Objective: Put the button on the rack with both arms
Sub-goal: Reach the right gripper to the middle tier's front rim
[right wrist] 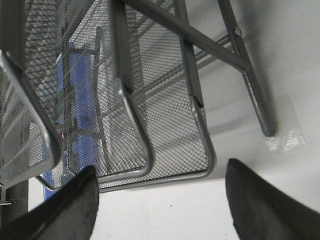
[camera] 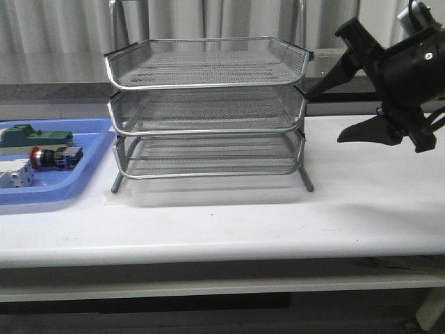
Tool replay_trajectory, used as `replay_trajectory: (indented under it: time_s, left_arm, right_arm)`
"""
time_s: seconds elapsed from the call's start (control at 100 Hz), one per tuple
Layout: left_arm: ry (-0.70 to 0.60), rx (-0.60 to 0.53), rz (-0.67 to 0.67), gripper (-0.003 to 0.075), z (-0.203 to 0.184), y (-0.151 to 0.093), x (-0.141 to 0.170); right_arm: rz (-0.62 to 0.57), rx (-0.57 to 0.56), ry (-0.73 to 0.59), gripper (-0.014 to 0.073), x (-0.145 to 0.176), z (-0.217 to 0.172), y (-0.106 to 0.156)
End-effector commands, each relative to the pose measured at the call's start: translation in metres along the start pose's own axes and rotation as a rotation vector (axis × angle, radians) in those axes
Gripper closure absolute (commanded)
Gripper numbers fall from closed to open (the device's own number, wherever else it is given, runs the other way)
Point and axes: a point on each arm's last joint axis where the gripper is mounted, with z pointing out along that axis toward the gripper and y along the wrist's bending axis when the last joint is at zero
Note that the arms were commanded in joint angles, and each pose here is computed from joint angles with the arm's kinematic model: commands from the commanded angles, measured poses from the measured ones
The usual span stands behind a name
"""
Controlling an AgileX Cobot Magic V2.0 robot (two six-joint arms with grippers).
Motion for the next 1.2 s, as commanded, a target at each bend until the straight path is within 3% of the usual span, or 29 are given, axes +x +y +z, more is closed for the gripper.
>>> replay_trajectory:
  time_s: [0.0, 0.61, 1.19]
  left_arm:
    - [-0.062, 0.009, -0.009, 0.0741, -0.001, -0.001, 0.009]
    - [-0.062, 0.009, -0.009, 0.0741, -0.001, -0.001, 0.009]
    - [-0.062, 0.009, -0.009, 0.0741, -0.001, -0.001, 0.009]
  right_arm:
    - [-0.015, -0.094, -0.021, 0.0057, -0.012, -0.003, 0.019]
    - [-0.013, -0.145, 0.032, 0.0064, -0.012, 0.038, 0.034]
    - [-0.006, -0.141, 0.039, 0.0522, -0.011, 0.041, 0.032]
